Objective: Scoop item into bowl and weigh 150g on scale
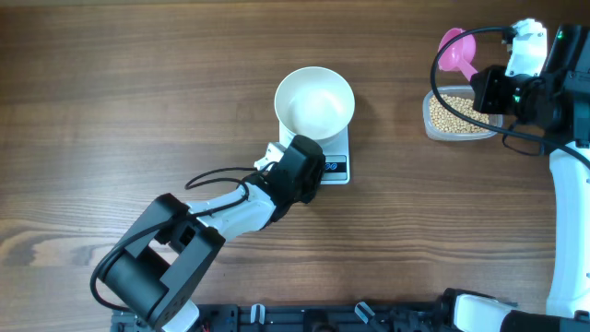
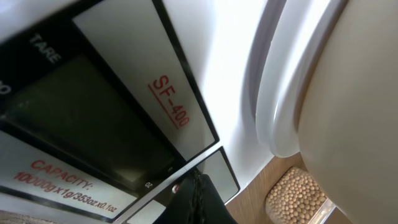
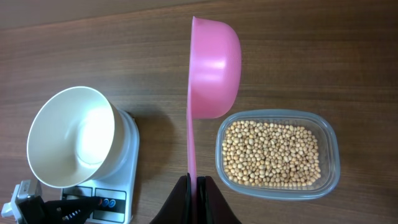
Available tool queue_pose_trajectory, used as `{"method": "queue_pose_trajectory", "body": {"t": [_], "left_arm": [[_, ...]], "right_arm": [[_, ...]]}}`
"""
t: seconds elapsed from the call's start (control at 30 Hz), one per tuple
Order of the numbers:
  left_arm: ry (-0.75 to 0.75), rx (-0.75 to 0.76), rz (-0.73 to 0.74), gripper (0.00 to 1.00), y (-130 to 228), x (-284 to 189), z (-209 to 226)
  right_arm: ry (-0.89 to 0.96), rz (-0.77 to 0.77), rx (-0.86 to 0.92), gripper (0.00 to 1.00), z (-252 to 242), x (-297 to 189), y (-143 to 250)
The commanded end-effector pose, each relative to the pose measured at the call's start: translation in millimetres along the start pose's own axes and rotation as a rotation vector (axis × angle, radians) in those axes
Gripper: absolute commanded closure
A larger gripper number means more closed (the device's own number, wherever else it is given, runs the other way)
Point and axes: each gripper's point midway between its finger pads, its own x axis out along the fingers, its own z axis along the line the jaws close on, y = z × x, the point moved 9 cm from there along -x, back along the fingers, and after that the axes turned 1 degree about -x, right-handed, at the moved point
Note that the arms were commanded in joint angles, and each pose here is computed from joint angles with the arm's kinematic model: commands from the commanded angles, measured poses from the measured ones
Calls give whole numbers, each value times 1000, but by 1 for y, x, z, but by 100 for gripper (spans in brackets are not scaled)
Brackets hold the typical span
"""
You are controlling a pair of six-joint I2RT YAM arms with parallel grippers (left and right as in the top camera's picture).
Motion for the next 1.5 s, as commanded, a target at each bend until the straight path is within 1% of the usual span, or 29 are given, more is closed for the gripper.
{"method": "queue_pose_trajectory", "body": {"t": [0.0,0.1,0.27,0.53,0.73,1.47], "left_arm": [[-27,0,-23,96,-2,1,7],[-33,0,-25,96,-3,1,8],[-85,0,-38,96,-5,1,16],[-87,0,-38,96,-5,2,17],[-37,-2,-21,96,-2,4,10],[-96,-2,-37,96,-5,4,19]], "right_arm": [[-13,-16,-24,96,2,-4,-1],[-13,-16,-24,96,2,-4,-1],[-13,-16,-24,96,2,-4,-1],[-13,-17,-24,96,2,-4,-1],[-13,-17,-25,96,2,-4,-1],[-13,-16,-35,96,2,-4,-1]]}}
